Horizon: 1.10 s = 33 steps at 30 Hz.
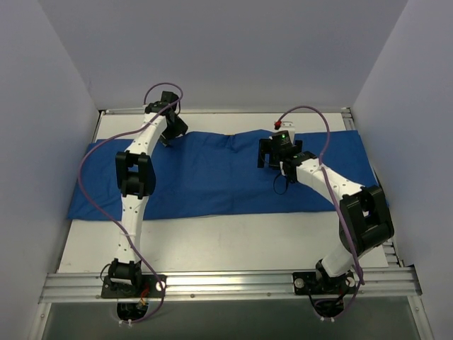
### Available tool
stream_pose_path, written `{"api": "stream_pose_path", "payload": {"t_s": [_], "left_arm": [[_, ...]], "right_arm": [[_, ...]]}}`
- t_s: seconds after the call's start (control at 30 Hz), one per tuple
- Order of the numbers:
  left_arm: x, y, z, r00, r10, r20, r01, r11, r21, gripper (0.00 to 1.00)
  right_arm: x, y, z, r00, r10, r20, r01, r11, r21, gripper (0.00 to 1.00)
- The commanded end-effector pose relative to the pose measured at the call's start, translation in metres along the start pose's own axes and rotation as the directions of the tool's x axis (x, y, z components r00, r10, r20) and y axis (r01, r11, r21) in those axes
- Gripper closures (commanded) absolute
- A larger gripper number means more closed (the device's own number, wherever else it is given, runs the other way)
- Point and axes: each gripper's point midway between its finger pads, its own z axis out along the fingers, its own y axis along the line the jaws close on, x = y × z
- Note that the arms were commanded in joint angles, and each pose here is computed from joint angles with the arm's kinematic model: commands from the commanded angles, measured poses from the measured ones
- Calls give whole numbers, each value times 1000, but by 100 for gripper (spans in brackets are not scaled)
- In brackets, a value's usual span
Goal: Open and lay out the surgical kit
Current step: Open the surgical kit at the center of the board.
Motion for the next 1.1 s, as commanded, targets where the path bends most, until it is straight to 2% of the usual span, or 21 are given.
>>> {"api": "stream_pose_path", "payload": {"t_s": [0.0, 0.13, 0.27, 0.3, 0.53, 0.73, 0.97, 1.07], "left_arm": [[-3, -1, -11, 1000, 29, -2, -29, 1000, 1, 21], [1, 2, -11, 999, 38, -15, -38, 999, -9, 25], [0, 3, -16, 999, 42, -16, -42, 999, -8, 33], [0, 3, -17, 999, 45, -15, -45, 999, -7, 39], [-10, -5, -30, 999, 42, 14, -43, 999, 29, 63], [-15, -12, -41, 999, 49, 22, -50, 997, 66, 86], [-17, -12, -48, 997, 76, 25, -78, 994, 79, 97], [-18, -13, -52, 995, 91, 28, -94, 992, 83, 98]], "right_arm": [[-15, -2, -13, 998, 13, 55, -13, 1000, 3, 3], [-16, -3, -14, 998, 14, 59, -14, 1000, 5, 3], [-18, -2, -15, 998, 18, 64, -18, 1000, 3, 3], [-18, -3, -15, 998, 17, 64, -18, 1000, 6, 3], [-23, -5, -18, 997, 18, 79, -19, 1000, 15, 3], [-33, -14, -18, 992, 54, 110, -63, 995, 78, 3], [-58, -32, 0, 978, 167, 125, -187, 967, 173, 4], [-76, -43, 12, 962, 224, 156, -255, 940, 225, 4]]}}
